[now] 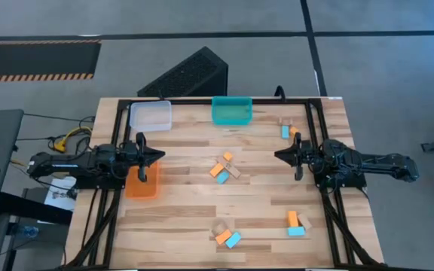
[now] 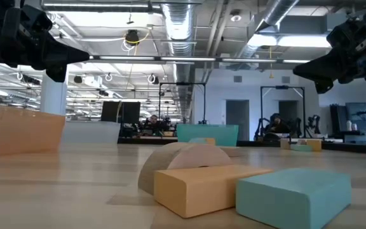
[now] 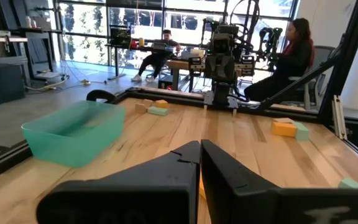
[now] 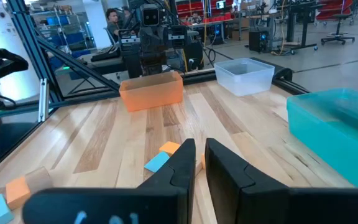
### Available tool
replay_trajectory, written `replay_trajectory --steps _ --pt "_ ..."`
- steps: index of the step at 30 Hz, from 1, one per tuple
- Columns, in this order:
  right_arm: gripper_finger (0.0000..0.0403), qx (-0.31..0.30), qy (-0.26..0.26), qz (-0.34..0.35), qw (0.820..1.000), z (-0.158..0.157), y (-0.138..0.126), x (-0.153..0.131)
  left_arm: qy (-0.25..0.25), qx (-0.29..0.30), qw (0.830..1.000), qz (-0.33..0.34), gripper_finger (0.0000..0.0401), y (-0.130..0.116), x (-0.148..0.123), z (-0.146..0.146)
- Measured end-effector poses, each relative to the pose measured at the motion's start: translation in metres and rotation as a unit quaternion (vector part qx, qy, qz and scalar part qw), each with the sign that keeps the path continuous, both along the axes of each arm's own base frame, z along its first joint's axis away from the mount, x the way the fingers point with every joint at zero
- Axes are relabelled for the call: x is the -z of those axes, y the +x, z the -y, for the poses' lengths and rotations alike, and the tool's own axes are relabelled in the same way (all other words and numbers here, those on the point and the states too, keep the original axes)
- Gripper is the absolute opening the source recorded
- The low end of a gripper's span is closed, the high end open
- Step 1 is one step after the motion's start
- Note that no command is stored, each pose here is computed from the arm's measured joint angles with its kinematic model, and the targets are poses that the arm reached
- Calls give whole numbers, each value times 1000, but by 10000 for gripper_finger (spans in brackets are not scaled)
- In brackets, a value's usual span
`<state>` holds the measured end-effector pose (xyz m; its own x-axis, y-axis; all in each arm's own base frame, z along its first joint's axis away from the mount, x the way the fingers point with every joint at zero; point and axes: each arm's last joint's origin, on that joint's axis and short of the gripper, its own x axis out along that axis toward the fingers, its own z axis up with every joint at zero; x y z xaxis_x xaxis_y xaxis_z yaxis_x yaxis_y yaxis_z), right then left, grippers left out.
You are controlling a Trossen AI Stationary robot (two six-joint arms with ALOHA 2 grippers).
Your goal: Sort & place blocks by color
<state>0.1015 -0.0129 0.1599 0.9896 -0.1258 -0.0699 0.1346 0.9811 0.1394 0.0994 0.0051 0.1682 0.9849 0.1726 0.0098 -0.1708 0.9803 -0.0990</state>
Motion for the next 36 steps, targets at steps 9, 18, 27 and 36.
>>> replay_trajectory --steps 9,18,27,36 --pt "63 0 0 0 1000 0 0 0 0 0 1000 0 0 0 0 0" --pt "63 0 0 0 1000 0 0 0 0 0 1000 0 0 0 0 0" --pt "63 0 0 0 1000 0 0 0 0 0 1000 0 0 0 0 0" --pt "63 0 0 0 1000 0 0 0 -35 1 999 6 0 0 0 0"
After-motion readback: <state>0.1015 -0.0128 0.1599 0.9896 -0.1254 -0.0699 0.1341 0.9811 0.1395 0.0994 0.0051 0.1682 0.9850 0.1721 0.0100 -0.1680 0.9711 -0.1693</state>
